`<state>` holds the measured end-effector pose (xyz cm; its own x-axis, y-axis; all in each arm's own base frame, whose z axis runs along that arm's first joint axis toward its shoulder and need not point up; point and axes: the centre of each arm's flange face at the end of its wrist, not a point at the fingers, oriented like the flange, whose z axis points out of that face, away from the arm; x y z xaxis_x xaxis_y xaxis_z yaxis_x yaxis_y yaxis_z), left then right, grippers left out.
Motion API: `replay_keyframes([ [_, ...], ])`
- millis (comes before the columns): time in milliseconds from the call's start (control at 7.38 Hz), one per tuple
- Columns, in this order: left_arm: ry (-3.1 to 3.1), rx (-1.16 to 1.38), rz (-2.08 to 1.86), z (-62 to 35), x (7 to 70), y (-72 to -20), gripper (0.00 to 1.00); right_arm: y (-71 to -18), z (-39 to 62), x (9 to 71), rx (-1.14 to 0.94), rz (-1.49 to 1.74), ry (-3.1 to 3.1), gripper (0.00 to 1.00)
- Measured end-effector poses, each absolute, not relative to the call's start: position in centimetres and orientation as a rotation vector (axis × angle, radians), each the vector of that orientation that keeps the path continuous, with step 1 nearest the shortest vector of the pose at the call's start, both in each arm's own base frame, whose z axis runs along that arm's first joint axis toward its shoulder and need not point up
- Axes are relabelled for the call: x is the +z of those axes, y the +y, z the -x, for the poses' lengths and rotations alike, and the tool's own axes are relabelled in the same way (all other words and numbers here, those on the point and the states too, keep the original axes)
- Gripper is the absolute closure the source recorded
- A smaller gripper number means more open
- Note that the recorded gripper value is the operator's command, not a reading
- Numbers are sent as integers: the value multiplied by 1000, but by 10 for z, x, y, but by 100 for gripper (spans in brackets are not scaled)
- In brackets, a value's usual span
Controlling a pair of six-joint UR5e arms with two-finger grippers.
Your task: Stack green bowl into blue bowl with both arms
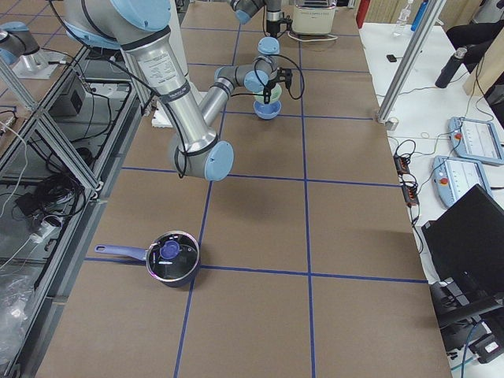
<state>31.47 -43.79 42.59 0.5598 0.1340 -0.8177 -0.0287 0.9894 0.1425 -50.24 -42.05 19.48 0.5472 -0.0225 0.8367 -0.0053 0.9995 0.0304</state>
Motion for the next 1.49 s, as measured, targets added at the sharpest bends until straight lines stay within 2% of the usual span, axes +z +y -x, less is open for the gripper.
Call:
replay_keyframes([
  [1219,969,93,-115,-315,428,-438,3,-427,525,200,-19,-76,-943,100],
  [1355,969,92,-115,-315,428,-439,3,-428,526,202,-19,-78,-938,95],
  [1490,969,92,-115,-315,427,-439,3,-429,526,204,-19,-77,-934,84],
])
